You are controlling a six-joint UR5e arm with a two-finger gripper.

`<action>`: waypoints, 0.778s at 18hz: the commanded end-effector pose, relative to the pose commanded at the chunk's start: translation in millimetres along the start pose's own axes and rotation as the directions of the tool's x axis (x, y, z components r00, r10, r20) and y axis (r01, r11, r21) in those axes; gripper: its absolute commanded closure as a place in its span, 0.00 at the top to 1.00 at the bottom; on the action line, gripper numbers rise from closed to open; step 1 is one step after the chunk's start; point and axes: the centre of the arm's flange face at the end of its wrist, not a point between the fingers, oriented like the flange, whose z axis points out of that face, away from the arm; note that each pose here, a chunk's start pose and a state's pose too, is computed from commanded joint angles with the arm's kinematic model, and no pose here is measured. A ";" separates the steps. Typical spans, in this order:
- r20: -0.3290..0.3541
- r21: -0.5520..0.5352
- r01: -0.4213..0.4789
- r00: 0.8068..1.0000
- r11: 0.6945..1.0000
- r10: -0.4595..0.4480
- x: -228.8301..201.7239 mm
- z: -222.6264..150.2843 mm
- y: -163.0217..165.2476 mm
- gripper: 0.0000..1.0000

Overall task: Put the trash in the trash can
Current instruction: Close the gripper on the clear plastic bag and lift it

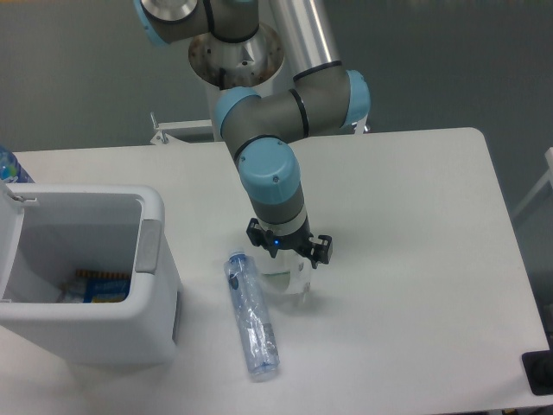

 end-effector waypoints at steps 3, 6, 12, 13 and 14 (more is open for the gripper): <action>0.017 0.023 0.008 1.000 1.000 -0.009 -4.7 -13.0 -4.5 0.00; 0.043 0.059 0.007 0.999 0.998 -0.010 -7.7 -37.5 -1.7 0.00; 0.070 0.170 0.032 0.997 0.985 -0.044 -24.6 -91.3 -6.3 0.00; 0.074 0.190 0.045 0.995 0.981 -0.060 -30.2 -101.1 -5.1 0.00; 0.070 0.219 0.078 0.993 0.973 -0.096 -38.9 -112.8 -2.5 0.00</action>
